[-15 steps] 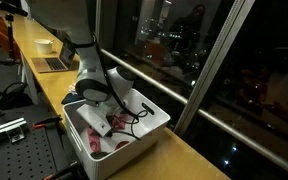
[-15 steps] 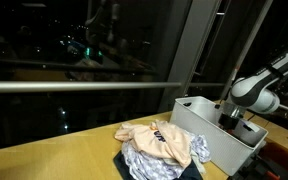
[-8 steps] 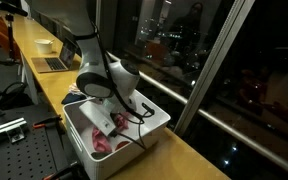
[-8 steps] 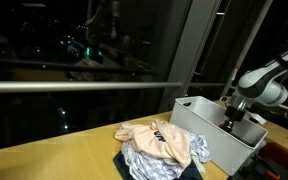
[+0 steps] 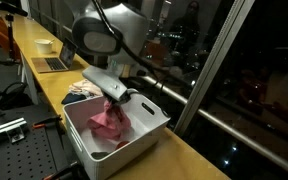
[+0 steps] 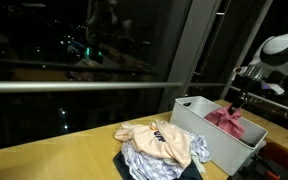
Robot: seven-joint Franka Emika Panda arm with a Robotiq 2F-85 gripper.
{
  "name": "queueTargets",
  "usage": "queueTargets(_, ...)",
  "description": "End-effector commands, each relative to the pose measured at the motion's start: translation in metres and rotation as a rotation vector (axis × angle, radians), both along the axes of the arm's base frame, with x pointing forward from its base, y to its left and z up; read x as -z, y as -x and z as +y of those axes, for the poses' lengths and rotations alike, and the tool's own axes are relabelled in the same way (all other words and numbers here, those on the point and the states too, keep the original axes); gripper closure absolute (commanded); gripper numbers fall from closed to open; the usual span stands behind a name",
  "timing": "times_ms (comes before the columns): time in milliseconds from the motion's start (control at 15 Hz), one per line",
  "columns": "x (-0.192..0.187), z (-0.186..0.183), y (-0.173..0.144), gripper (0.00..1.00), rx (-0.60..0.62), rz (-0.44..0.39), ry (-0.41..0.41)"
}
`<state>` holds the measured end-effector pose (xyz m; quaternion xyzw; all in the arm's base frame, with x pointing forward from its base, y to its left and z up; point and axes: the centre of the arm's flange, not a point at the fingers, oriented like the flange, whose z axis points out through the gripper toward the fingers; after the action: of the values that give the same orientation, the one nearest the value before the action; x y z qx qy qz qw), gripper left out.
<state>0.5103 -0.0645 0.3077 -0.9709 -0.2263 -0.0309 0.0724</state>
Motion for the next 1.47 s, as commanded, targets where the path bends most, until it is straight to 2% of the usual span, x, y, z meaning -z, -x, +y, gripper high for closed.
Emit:
queueTargets(0, -0.087, 0.048, -0.004, 0.99, -0.07, -0.063, 0.121)
queueTargets(267, -0.164, 0.132, -0.005, 0.99, -0.184, -0.129, 0.273)
queueTargets(533, -0.226, 0.233, 0.011, 0.99, -0.287, -0.182, 0.373)
queueTargets(867, -0.277, 0.365, 0.032, 0.99, -0.383, -0.199, 0.413)
queueTargets(1000, -0.275, 0.387, 0.039, 0.99, -0.41, -0.19, 0.402)
queueTargets(1067, -0.265, 0.393, 0.038, 0.87, -0.419, -0.182, 0.398)
queueTargets(1133, -0.259, 0.393, 0.037, 0.68, -0.42, -0.171, 0.391)
queueTargets(1267, -0.238, 0.377, 0.03, 0.55, -0.415, -0.144, 0.379)
queueTargets(1400, -0.216, 0.343, 0.023, 0.4, -0.384, -0.105, 0.378)
